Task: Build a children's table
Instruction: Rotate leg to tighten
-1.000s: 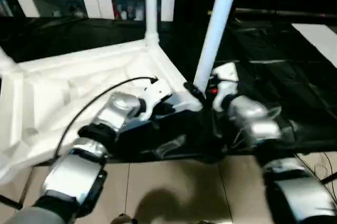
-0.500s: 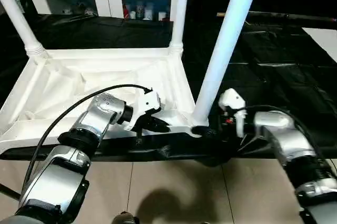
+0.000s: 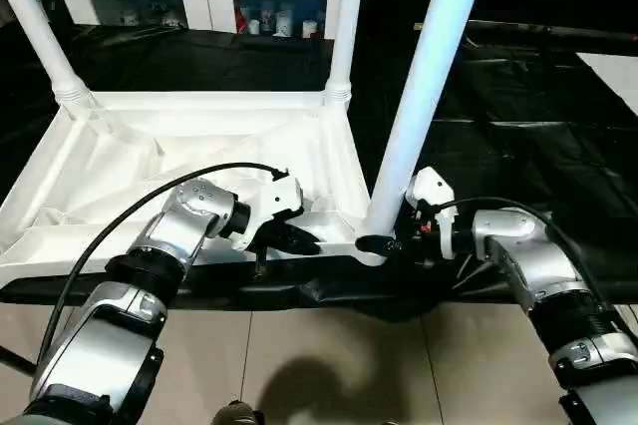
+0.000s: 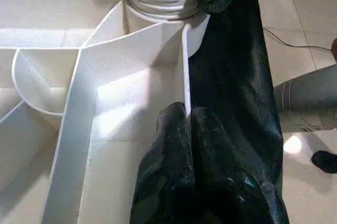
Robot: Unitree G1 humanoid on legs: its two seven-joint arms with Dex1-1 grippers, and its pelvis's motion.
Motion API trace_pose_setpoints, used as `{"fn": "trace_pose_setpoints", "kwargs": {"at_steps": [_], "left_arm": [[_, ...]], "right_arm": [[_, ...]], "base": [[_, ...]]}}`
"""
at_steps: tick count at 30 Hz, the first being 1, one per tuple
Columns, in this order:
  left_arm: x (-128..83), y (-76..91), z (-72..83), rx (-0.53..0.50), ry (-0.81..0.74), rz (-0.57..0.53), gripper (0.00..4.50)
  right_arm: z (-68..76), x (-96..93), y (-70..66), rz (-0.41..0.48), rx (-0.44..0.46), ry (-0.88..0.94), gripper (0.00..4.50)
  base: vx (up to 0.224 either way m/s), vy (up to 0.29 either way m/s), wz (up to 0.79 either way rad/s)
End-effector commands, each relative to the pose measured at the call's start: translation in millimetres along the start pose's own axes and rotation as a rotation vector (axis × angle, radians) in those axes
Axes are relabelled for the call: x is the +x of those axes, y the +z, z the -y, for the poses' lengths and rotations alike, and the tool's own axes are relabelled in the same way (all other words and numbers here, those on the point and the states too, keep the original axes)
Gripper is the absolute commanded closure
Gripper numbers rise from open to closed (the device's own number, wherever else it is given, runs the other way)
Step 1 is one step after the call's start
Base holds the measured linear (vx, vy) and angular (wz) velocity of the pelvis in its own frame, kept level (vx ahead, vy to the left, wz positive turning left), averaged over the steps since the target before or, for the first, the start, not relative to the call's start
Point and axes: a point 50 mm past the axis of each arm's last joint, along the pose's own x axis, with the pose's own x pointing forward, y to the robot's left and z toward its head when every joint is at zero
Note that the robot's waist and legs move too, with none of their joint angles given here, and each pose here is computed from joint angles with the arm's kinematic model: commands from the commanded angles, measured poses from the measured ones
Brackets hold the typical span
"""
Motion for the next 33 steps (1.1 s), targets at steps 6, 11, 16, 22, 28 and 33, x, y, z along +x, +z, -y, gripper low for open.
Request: {"fn": "trace_pose_setpoints", "kwargs": {"at_steps": [6, 11, 16, 22, 28, 33], "left_arm": [[5, 7.7, 3.6, 0.027, -0.047, 0.019, 4.5], [7, 5.0, -0.9, -0.01, 0.024, 0.009, 4.5], [25, 7.5, -20.9, -0.151, 0.325, 0.01, 4.5], [38, 20.3, -31.4, -0.228, 0.487, 0.029, 4.5], [47, 31.4, -35.8, -0.228, 0.55, 0.029, 4.5], [48, 31.3, -31.3, -0.168, 0.461, 0.024, 4.5]], "right_arm": [[1.9, 2.5, -2.6, -0.033, -0.008, -0.027, 1.83], [6.6, 10.3, -9.8, -0.001, 0.078, -0.151, 1.85], [16.8, 31.1, -22.3, 0.048, 0.303, -0.521, 1.86], [20.8, 50.3, -17.5, 0.071, 0.438, -0.757, 1.86], [19.7, 74.5, 7.3, 0.114, 0.436, -0.811, 1.86], [18.0, 74.6, 20.6, 0.23, 0.394, -0.678, 1.3]], "base": [[0.0, 0.0, 0.0], [0.0, 0.0, 0.0], [0.0, 0.0, 0.0], [0.0, 0.0, 0.0], [0.0, 0.0, 0.0], [0.0, 0.0, 0.0]]}}
